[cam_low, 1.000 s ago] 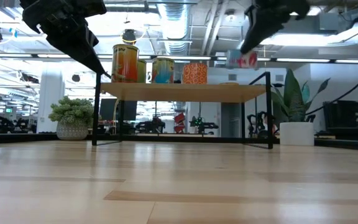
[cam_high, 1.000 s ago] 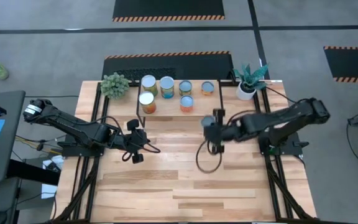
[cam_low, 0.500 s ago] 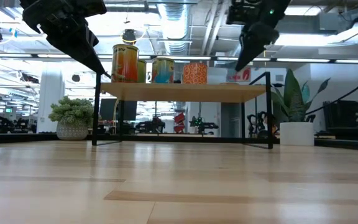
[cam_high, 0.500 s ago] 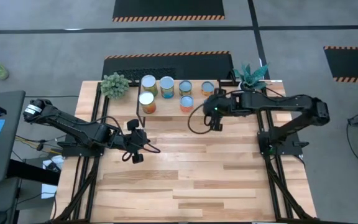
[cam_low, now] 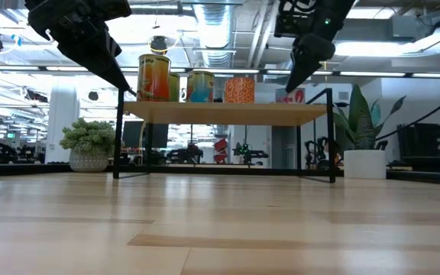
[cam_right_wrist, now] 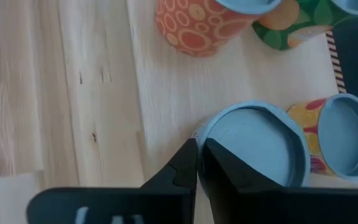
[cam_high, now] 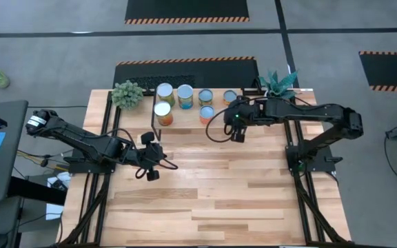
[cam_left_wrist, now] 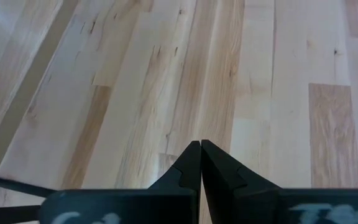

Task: Pick and place cans onto a shelf
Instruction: Put the salmon can on the shelf

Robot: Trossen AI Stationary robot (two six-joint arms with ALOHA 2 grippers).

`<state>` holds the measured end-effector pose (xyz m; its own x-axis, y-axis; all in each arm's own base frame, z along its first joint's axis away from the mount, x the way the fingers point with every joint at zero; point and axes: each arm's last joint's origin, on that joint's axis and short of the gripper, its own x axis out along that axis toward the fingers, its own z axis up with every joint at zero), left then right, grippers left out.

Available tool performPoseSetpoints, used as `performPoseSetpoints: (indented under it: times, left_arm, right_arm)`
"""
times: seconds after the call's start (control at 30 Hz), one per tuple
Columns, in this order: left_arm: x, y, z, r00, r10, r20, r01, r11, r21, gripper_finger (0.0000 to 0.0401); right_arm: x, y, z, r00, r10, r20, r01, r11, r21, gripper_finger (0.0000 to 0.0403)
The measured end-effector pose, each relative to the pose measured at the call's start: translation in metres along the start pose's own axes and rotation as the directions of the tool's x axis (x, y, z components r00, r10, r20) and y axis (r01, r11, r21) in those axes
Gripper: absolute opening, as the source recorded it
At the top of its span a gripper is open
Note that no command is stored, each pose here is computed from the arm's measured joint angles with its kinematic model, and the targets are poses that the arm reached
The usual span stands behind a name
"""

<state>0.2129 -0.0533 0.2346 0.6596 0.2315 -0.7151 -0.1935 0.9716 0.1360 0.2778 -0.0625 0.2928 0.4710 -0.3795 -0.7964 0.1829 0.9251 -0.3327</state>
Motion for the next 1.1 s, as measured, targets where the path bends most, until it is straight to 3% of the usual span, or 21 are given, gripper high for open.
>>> performPoseSetpoints:
  times: [0.83, 1.1]
  left_arm:
    - [0.0000, 0.0000, -0.0001, 1.000, 0.000, -0.001, 0.000, 1.000, 0.000, 0.0000]
    - [0.0000, 0.0000, -0.0001, 1.000, -0.001, -0.001, 0.001, 1.000, 0.000, 0.0000]
  right_arm:
    - [0.0007, -0.0011, -0.0003, 0.999, 0.043, 0.006, -0.043, 0.999, -0.027, 0.0052]
    - [0.0011, -0.0024, -0.0003, 0.999, 0.044, 0.008, -0.044, 0.998, -0.033, 0.0108]
